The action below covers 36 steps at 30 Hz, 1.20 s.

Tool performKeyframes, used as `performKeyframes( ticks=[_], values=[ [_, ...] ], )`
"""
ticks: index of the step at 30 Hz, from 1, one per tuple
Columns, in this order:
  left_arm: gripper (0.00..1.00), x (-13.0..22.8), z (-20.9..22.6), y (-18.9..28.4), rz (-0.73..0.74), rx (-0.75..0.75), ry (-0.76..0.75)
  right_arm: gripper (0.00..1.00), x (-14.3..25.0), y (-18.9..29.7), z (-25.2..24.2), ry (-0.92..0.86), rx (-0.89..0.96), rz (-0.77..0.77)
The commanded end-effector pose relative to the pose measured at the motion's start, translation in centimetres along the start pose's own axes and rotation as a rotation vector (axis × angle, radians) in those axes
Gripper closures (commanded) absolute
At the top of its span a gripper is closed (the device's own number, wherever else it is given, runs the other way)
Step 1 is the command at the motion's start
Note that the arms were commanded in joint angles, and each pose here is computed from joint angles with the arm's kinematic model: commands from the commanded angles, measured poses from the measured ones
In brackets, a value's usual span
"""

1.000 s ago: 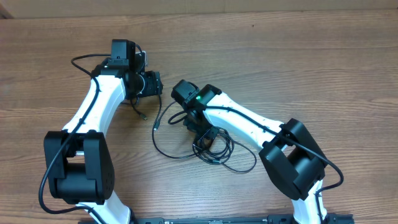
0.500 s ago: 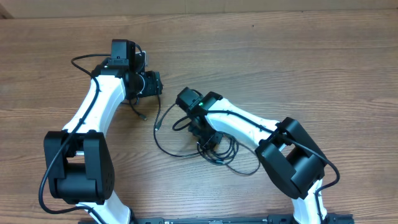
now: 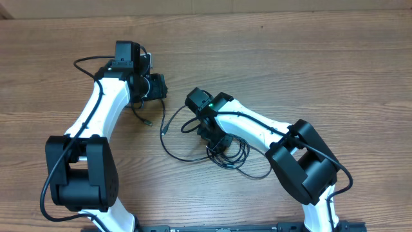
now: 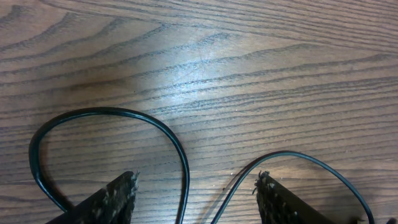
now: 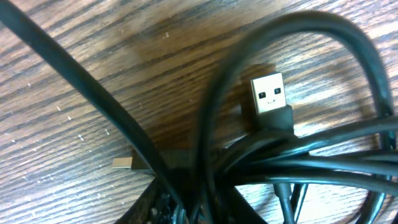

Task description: Untangle cables

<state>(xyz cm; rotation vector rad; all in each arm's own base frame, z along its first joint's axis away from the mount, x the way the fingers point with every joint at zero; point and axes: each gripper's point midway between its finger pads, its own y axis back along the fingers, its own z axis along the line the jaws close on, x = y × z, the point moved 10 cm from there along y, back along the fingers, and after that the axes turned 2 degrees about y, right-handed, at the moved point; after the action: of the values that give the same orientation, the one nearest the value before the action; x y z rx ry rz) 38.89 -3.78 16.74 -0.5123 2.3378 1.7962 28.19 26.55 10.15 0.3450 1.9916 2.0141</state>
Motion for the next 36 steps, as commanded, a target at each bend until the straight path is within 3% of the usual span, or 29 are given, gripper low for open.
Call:
performKeyframes(
  ticks=[1,5,7,13,17,24,30,36],
  values=[
    [0.37,0.2,0.1,-0.5,0.015,0.003,0.006,0.80,0.1,-0.5,-0.4,0.007,0.019,-0.002],
    [0.36,0.2,-0.1,-0.5,0.023,0.036,0.005,0.87,0.1,-0.6,-0.3,0.007,0.013,-0.003],
    [0.35,0.3,-0.2,-0.5,0.027,0.051,-0.003,0.96,0.1,-0.6,-0.3,0.007,0.009,-0.001],
    [0.28,0.3,-0.3,-0.4,0.027,0.054,-0.025,0.96,0.2,-0.5,0.9,0.141,-0.091,0.032],
    [0.25,0.3,-0.3,-0.4,0.030,0.065,-0.046,0.96,0.3,-0.1,3.1,0.328,-0.291,0.079],
    [0.17,0.3,-0.1,-0.2,0.045,0.159,-0.087,0.96,1.1,1.5,5.6,0.463,-0.580,0.210],
    [0.17,0.2,0.5,0.0,0.044,0.168,-0.072,0.96,0.9,3.7,6.2,0.547,-0.588,0.208],
    [0.12,0.2,0.3,0.0,0.049,0.201,-0.071,0.89,-0.9,7.5,6.5,0.563,-0.508,0.116]
  ],
)
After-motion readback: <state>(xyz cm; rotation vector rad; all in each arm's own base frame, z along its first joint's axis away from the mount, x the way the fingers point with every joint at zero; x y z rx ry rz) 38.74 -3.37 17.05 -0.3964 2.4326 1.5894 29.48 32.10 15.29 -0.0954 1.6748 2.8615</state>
